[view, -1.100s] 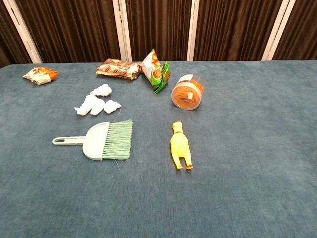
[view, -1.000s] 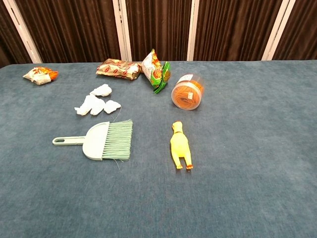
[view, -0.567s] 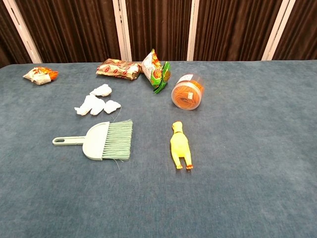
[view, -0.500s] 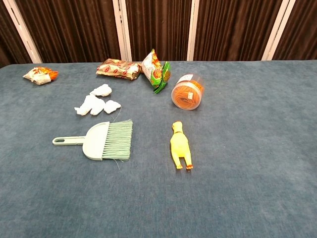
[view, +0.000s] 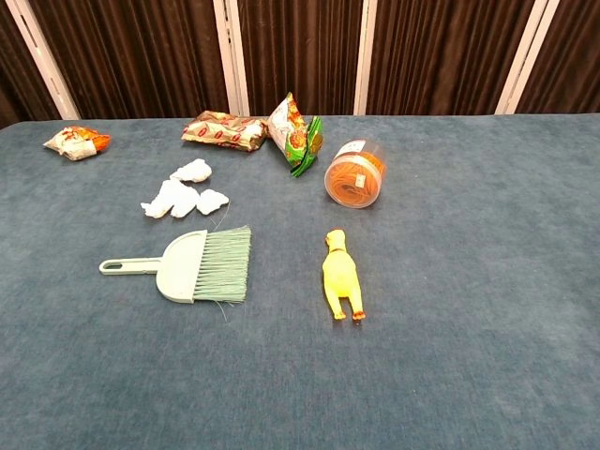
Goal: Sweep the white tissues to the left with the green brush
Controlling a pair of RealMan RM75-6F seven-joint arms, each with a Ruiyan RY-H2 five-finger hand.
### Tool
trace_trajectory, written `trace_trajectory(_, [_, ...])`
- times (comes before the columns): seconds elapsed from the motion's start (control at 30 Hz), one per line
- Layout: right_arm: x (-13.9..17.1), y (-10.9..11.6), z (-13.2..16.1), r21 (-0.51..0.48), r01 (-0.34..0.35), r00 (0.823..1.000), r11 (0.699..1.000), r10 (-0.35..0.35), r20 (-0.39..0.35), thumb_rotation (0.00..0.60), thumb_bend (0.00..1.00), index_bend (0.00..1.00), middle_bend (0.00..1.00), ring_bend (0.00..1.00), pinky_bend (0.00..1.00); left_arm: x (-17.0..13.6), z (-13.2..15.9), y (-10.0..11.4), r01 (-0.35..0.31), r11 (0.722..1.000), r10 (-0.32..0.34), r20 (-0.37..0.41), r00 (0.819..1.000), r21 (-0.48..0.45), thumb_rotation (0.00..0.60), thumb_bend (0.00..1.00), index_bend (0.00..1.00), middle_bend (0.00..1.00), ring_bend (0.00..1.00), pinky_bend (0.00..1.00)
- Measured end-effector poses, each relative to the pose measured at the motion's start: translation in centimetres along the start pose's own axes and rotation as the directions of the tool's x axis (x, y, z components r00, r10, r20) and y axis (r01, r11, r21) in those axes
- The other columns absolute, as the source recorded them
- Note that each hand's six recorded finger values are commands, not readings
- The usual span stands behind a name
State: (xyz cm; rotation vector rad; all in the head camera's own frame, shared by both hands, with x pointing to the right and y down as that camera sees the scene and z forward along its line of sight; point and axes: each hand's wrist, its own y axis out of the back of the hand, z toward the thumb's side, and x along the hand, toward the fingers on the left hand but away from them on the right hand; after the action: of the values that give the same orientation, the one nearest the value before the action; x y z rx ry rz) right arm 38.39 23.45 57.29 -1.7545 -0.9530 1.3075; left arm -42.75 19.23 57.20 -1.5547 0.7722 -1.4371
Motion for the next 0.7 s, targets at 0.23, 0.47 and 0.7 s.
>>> trace_trajectory(0.23, [0.0, 0.1, -0.2, -0.015, -0.002, 1.000, 1.000, 0.002, 0.007, 0.600, 0.34, 0.00, 0.00, 0.00, 0.00, 5.5, 3.0, -1.0, 0.121, 0.992, -0.121, 0.013, 0.993, -0.044, 0.600, 0.21, 0.22, 0.37, 0.95, 0.93])
trace_trajectory(0.47, [-0.1, 0.2, -0.4, -0.039, -0.003, 1.000, 0.999, 0.004, 0.014, 0.600, 0.34, 0.00, 0.00, 0.00, 0.00, 9.8, 7.2, -2.8, 0.235, 0.972, -0.235, 0.042, 0.971, 0.010, 0.600, 0.26, 0.21, 0.24, 0.96, 0.93])
trace_trajectory(0.7, [-0.1, 0.3, -0.3, -0.055, -0.007, 1.000, 0.998, 0.008, 0.012, 0.600, 0.34, 0.00, 0.00, 0.00, 0.00, 11.4, 11.1, -5.1, 0.331, 0.941, -0.335, 0.073, 0.939, 0.066, 0.600, 0.28, 0.14, 0.17, 0.97, 0.93])
